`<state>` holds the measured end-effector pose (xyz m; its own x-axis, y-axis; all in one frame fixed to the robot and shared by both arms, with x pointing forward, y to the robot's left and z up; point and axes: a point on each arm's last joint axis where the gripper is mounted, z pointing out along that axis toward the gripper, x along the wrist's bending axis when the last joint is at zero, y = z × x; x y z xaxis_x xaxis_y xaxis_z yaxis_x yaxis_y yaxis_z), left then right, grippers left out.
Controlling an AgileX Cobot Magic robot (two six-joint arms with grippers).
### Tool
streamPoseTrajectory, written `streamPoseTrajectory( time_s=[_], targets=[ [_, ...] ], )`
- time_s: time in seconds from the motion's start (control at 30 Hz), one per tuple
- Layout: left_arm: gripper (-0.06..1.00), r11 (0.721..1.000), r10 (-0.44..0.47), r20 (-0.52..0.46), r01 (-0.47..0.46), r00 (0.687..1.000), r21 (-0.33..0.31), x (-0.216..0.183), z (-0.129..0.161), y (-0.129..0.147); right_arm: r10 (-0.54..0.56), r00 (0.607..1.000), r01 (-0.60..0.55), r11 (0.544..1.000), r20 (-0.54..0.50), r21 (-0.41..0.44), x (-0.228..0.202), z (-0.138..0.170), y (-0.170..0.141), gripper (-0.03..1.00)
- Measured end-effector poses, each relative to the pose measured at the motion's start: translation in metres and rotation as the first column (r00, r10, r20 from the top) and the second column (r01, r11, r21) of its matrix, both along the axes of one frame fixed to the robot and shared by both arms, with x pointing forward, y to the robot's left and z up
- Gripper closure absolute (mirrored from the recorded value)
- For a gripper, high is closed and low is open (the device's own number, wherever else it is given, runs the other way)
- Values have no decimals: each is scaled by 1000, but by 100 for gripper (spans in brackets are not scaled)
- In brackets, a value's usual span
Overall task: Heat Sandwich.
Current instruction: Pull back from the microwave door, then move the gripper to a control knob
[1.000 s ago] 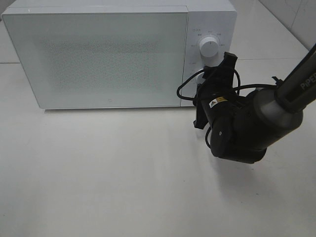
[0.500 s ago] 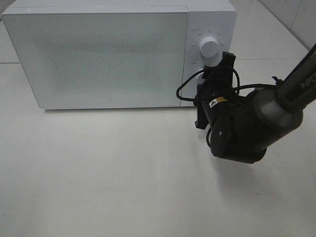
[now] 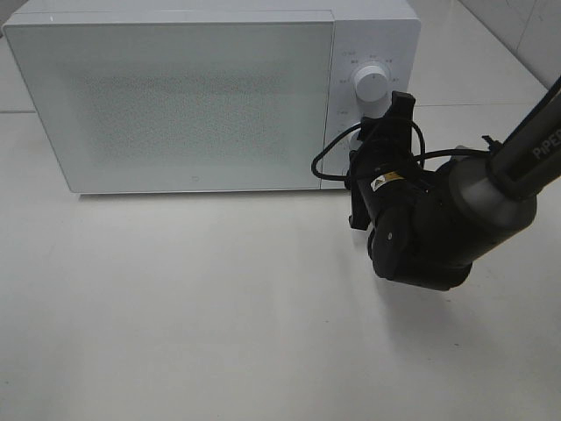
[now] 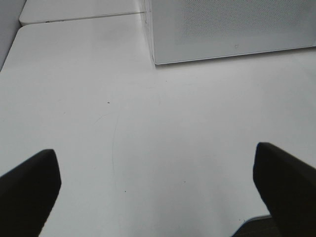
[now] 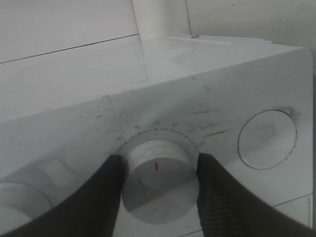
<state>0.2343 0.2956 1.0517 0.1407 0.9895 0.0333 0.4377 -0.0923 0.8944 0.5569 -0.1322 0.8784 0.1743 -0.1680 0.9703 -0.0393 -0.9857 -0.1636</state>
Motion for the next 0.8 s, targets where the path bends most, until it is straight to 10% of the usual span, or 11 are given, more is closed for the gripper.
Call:
streamPoseTrajectory(
  time_s=[0.5, 0.8],
  targets=[
    [-4, 1000, 0, 0, 0, 1000, 0, 0, 0, 0, 3, 1000, -4, 999, -30, -48, -3, -5, -2, 20],
    [-4, 1000, 0, 1, 0, 1000, 0, 0, 0, 0, 13, 999, -15, 998, -32, -59, -5, -2, -2, 19]
  ],
)
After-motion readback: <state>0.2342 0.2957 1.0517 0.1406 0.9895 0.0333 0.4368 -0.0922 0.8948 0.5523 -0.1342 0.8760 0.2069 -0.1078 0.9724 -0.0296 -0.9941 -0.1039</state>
